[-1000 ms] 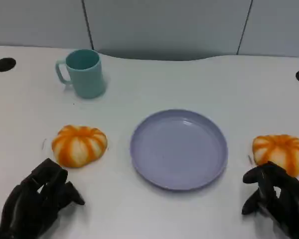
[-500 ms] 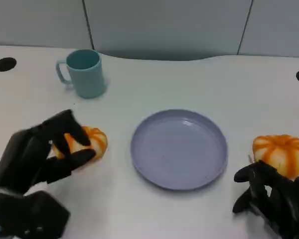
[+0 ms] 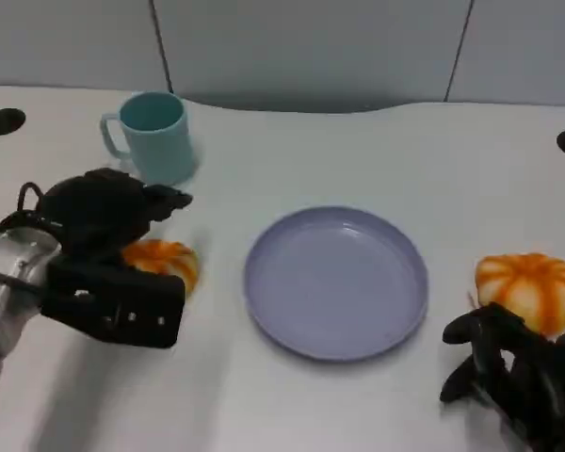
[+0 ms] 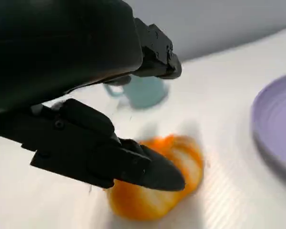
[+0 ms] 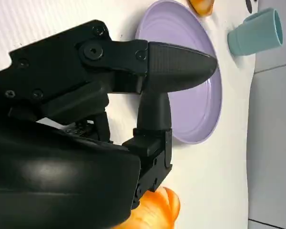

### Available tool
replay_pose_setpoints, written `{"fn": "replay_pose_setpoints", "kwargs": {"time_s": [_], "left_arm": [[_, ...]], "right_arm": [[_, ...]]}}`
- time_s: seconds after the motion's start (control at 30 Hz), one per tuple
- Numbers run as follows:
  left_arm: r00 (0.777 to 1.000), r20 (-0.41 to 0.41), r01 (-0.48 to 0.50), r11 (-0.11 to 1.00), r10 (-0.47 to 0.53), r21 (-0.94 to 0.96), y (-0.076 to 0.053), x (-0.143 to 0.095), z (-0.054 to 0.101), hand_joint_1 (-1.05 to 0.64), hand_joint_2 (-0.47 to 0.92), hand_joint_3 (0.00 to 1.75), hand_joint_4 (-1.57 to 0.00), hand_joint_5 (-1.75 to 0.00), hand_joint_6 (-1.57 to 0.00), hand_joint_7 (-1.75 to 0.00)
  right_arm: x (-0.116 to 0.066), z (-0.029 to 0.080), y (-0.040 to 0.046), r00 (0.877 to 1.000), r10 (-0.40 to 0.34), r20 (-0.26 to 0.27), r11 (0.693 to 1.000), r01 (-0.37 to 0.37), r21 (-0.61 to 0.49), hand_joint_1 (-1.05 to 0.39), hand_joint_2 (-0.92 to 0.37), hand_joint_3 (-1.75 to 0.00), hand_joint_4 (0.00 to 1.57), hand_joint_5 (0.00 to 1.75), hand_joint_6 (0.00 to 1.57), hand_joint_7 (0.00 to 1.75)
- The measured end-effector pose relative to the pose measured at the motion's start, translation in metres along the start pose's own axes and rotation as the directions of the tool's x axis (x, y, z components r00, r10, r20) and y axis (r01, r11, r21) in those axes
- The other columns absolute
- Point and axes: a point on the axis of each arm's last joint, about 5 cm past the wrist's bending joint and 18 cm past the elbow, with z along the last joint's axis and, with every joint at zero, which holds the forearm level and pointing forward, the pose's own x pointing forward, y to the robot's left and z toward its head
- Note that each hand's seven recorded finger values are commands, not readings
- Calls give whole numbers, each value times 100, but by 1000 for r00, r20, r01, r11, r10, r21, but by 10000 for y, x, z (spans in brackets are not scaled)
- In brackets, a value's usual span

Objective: Grasp the bread from the table and place it into the plate.

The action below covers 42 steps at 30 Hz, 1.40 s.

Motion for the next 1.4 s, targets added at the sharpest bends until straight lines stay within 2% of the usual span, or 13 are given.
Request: {"fn": "replay_pose_setpoints", "kwargs": {"time_s": [0.23,0.4,0.6,0.63,0.67,0.7,0.8,0.83,0.87,0.93,1.0,1.23,1.4], "left_arm": [[980,-81,184,983,-183,1,-93,229,100,-89,87,1,0,0,-8,-2],[967,-86,243,970,-241,10,-166,272,155,-90,88,1,0,0,-8,-1],[965,-101,242,970,-241,-3,-264,289,200,-86,86,0,-5,-2,-12,-2],[966,-103,239,971,-238,-4,-277,292,209,-84,85,0,-6,-3,-13,-2],[966,-108,234,972,-233,-4,-288,296,217,-57,80,0,-22,-13,-32,-9],[969,-114,221,975,-221,-10,-303,299,227,-47,78,0,-28,-16,-39,-11],[976,-138,161,985,-167,-57,-346,311,260,-38,76,0,-32,-20,-46,-12],[977,-141,150,987,-158,-62,-350,313,264,-31,84,1,-31,-90,-41,-71],[980,-143,126,989,-136,-76,-358,310,262,-27,88,1,-31,-140,-29,-129],[987,-148,54,994,-68,-99,-418,287,256,-24,91,1,-42,-166,-27,-163],[989,-149,-21,995,6,-97,-486,263,257,-23,92,2,-60,-173,-39,-172],[984,-158,-101,988,81,-121,-571,229,254,-19,92,4,-69,-175,-45,-175],[957,-214,-277,833,195,-479,-555,185,218,-17,92,5,-73,-175,-50,-175]], "right_arm": [[-5,-5,-3,1000,6,3,1000,-6,3,-32,-92,-60,56,175,39,167],[-12,-6,-4,1000,5,2,1000,-5,4,-32,-92,-60,56,175,40,167],[-36,-11,-5,1000,-2,1,1000,2,1,-32,-92,-60,52,175,38,168],[-37,-11,-6,1000,-2,1,1000,2,1,-32,-92,-60,52,175,38,168],[-37,-11,-6,1000,-2,0,1000,2,1,-32,-92,-60,53,175,38,168],[-38,-11,-6,1000,-2,0,1000,2,0,-32,-92,-61,54,175,37,168],[-42,-13,-9,1000,-2,0,1000,2,-4,-32,-92,-61,55,175,37,168],[-43,-13,-10,1000,-2,0,1000,2,-5,-32,-92,-60,55,175,37,168],[-44,-14,-10,1000,-3,0,1000,3,-5,-32,-92,-60,55,175,37,168],[-48,-16,-13,1000,-5,0,1000,5,-4,-32,-92,-60,56,175,37,168],[-55,-19,-18,1000,-8,-1,1000,8,-1,-32,-92,-59,56,175,37,167],[-73,-25,-21,1000,-13,-3,1000,13,0,-32,-92,-60,57,175,38,167],[-78,-23,-21,1000,-17,-1,1000,17,3,-32,-92,-60,56,175,38,168]]}}
